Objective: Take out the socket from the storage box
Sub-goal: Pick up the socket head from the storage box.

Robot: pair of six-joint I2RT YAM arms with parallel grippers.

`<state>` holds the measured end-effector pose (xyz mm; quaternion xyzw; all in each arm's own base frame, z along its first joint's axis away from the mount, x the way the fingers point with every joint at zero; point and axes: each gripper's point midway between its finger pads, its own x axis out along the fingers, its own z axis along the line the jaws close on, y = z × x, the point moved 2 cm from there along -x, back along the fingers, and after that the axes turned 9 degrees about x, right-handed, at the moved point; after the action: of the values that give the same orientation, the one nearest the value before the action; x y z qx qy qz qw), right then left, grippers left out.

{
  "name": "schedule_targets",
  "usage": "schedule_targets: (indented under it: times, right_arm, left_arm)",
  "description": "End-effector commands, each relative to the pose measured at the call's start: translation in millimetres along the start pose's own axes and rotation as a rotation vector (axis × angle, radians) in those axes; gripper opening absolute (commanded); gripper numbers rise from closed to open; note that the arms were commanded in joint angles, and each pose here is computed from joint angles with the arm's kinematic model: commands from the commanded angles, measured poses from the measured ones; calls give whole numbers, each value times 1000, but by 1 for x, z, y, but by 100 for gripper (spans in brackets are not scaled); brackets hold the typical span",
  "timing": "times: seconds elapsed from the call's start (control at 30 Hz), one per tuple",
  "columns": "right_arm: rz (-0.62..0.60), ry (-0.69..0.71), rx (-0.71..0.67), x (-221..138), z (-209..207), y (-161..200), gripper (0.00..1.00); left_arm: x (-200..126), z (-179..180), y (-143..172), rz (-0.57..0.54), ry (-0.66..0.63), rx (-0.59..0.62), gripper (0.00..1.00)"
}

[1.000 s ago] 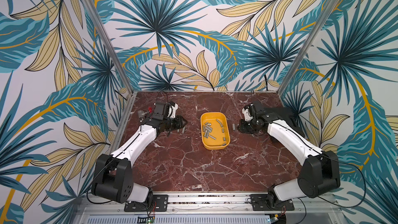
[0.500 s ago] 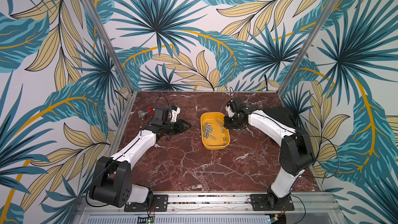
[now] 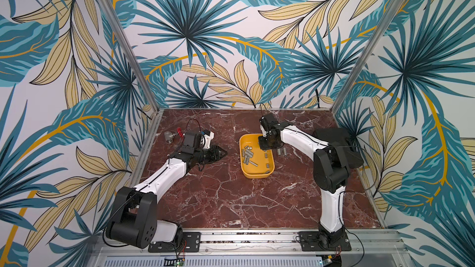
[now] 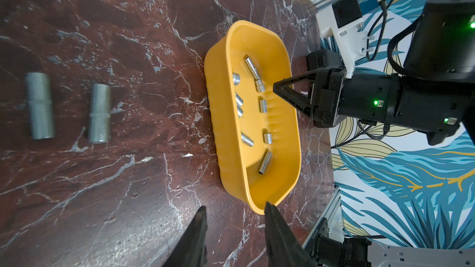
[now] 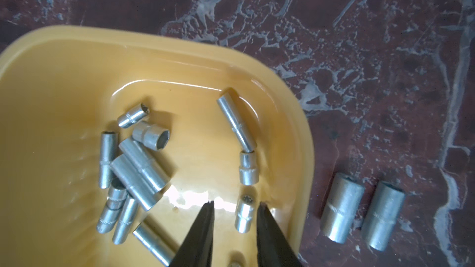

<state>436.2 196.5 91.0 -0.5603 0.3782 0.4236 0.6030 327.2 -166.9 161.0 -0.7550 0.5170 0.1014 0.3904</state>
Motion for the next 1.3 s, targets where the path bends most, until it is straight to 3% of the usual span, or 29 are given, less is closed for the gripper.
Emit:
schedule_targets:
  times: [0.0, 0.37, 0.97, 1.27]
  right_arm:
    - [7, 62, -24, 9, -4, -3, 31]
    - [8, 106, -21, 35, -3, -16, 31]
    - [90, 98, -43, 64, 0, -3, 30]
    - [137, 49, -36, 70, 5, 12, 22]
  left_arm:
    - [-2, 3, 2, -22, -7, 3, 40]
    - [-1, 5, 2, -22, -15, -4, 40]
    - [-1, 8, 5, -14, -23, -12, 40]
    - [-1, 10, 6, -14, -33, -15, 40]
